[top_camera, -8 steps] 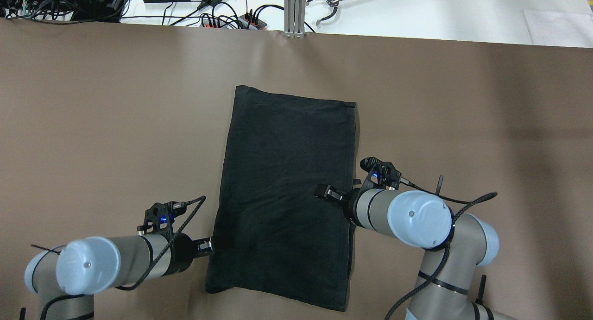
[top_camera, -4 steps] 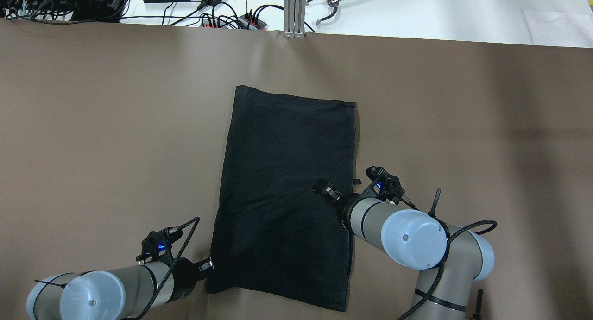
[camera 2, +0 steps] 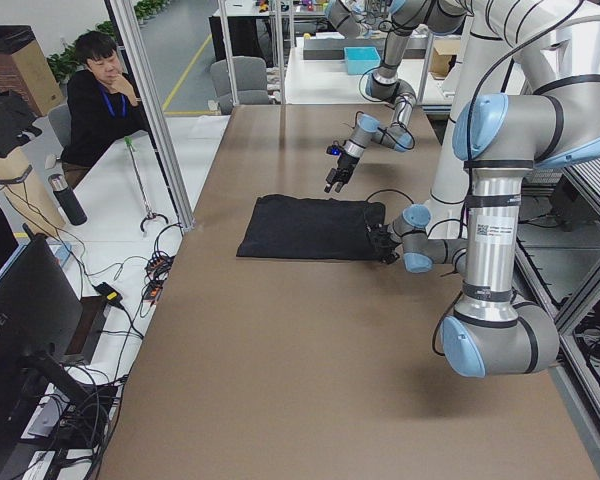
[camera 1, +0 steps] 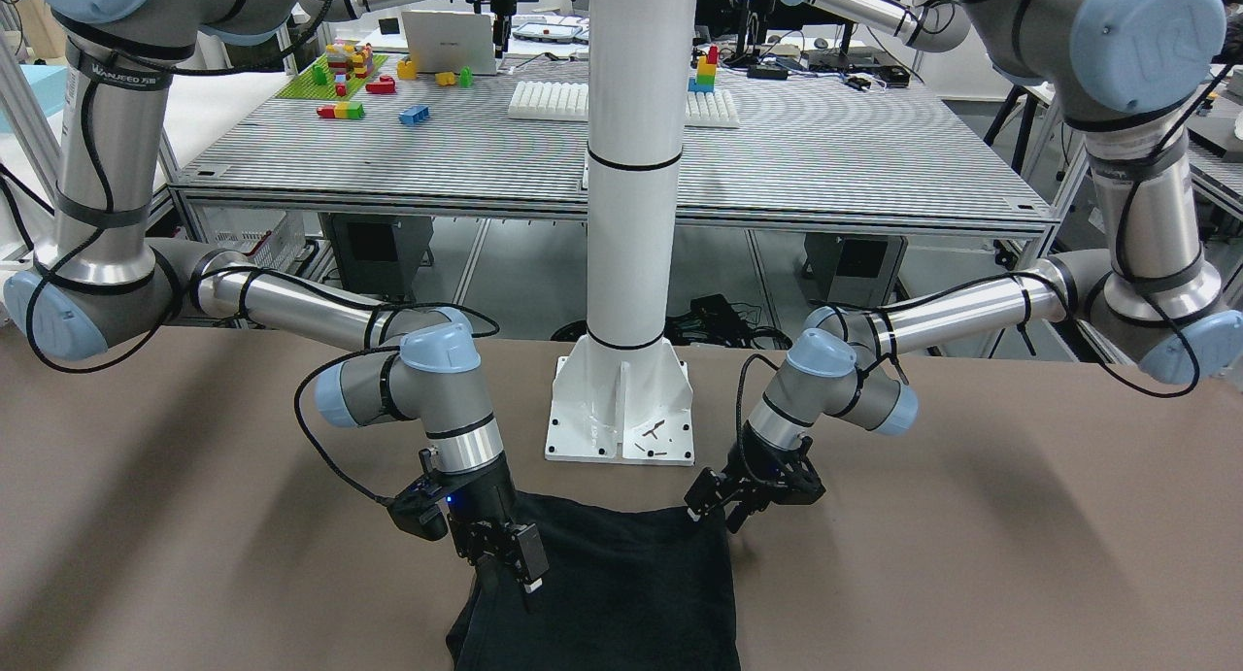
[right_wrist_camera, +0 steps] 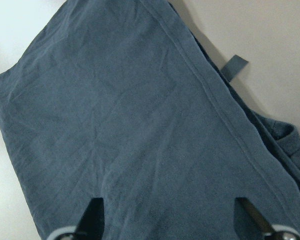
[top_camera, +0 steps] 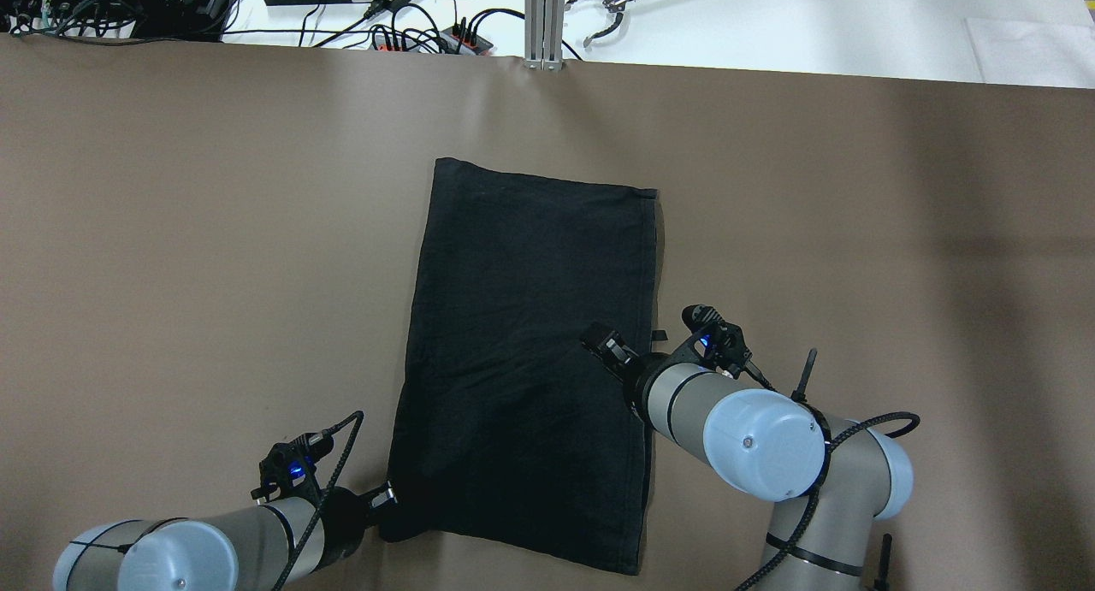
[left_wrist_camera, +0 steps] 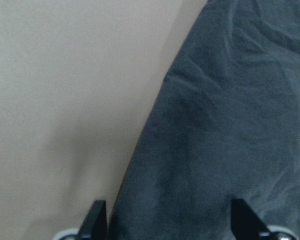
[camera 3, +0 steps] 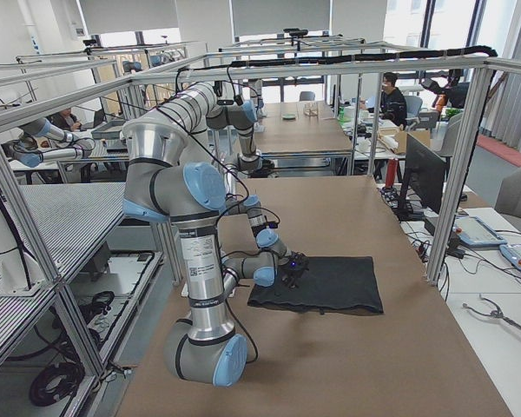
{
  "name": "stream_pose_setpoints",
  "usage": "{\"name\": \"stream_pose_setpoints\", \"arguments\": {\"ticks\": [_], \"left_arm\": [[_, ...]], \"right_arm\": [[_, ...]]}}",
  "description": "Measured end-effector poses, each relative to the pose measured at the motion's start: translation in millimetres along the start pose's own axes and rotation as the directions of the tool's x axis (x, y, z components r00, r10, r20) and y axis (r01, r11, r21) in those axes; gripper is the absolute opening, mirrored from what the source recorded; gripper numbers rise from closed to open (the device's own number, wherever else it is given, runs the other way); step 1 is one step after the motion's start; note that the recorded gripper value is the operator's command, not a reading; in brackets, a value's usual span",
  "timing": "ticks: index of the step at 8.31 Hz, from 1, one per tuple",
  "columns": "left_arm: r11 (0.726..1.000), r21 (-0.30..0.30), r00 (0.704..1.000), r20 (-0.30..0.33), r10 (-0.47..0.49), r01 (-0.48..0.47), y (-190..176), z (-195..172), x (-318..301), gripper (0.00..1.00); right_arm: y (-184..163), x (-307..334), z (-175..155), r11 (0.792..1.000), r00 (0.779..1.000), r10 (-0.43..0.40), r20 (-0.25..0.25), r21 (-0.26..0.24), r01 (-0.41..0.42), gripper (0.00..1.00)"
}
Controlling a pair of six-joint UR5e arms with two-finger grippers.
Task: Fold clothes
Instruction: 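Grasp the shirt's near corners with both grippers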
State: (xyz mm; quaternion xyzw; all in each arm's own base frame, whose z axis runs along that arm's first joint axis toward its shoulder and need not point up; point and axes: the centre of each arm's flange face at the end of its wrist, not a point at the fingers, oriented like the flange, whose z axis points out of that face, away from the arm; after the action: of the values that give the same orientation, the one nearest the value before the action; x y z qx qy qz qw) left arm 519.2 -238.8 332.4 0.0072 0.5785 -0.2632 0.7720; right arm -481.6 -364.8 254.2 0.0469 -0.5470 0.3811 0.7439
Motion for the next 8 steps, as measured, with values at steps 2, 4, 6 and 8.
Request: {"name": "stream_pose_setpoints", "arguments": {"ticks": [2, 4, 6, 8], "left_arm": [[1.000, 0.013, 1.000, -0.003, 0.003, -0.003, 5.9, 1.5, -2.3, 0.20], [1.000, 0.007, 1.000, 0.002, 0.011, -0.011, 15.0, 3.2, -6.0, 0.00], [1.000, 0.001, 1.000, 0.004, 0.021, -0.021, 20.4, 3.6, -7.6, 0.00], [1.000, -0.001, 1.000, 0.004, 0.028, -0.028, 22.5, 3.8, -7.9, 0.00]], "right_arm": [[0.2, -0.3, -0.5, 1.000, 1.000, 0.002, 0.002, 0.002, -0.002, 0.91], [7.2, 1.4, 0.1, 1.000, 1.000, 0.023, -0.001, -0.004, -0.023, 0.90], [30.2, 10.1, 2.1, 0.999, 0.999, 0.038, -0.003, 0.000, -0.038, 0.89], [57.3, 22.1, 2.0, 0.998, 0.998, 0.057, -0.035, -0.008, -0.057, 0.90]]}}
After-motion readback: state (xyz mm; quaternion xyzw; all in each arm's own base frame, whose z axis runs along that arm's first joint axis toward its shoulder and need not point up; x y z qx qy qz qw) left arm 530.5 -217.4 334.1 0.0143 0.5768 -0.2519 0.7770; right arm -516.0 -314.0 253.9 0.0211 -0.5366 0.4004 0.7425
